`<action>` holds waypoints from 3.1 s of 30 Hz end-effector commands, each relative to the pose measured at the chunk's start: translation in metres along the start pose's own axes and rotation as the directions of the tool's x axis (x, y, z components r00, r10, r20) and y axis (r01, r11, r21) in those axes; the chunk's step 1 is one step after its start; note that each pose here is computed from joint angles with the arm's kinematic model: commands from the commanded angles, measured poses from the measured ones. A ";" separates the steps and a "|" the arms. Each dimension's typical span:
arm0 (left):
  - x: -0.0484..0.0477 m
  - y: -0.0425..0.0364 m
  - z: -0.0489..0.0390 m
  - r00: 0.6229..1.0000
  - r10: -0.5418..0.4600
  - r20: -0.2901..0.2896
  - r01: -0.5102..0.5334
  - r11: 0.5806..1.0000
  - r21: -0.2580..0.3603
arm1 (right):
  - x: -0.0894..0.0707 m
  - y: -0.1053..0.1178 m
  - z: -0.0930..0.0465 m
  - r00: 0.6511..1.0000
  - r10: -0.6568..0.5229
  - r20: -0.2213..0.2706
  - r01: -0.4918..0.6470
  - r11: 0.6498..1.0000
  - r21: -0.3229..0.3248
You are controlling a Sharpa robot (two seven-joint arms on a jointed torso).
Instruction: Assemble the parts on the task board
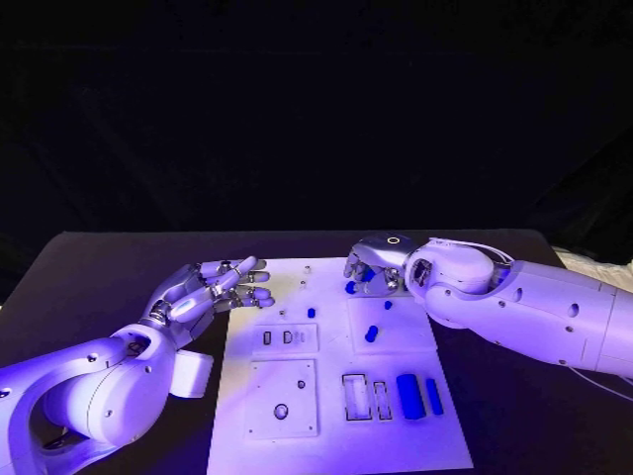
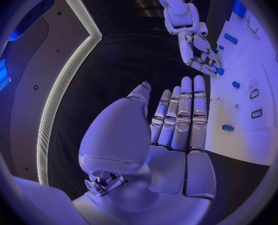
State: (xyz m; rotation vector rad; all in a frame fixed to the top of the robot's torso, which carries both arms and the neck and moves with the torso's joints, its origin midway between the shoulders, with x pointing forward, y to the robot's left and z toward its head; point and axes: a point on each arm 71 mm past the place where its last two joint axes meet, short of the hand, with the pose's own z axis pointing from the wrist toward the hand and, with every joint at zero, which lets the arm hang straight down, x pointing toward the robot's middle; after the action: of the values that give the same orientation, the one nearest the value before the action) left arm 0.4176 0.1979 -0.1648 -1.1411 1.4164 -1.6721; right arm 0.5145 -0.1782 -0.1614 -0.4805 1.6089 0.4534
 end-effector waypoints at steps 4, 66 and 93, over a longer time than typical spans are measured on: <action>0.0014 -0.0012 -0.0002 1.000 -0.011 -0.017 0.011 1.000 0.002 | 0.004 0.002 0.003 0.999 -0.025 -0.038 0.024 1.000 -0.010; 0.0011 -0.0023 -0.0013 1.000 -0.011 -0.017 0.011 1.000 -0.005 | -0.009 0.040 0.050 0.984 0.026 0.179 -0.029 1.000 0.010; 0.0027 -0.0028 -0.0013 1.000 -0.014 -0.026 0.014 1.000 -0.008 | -0.005 0.046 0.067 0.989 0.005 0.145 -0.012 0.999 0.047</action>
State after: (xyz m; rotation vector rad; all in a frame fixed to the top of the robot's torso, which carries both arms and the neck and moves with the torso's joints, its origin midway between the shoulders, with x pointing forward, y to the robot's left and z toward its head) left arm 0.4164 0.1991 -0.1634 -1.1480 1.4299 -1.6687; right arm 0.5437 -0.1032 -0.1619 -0.3840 1.4673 0.4692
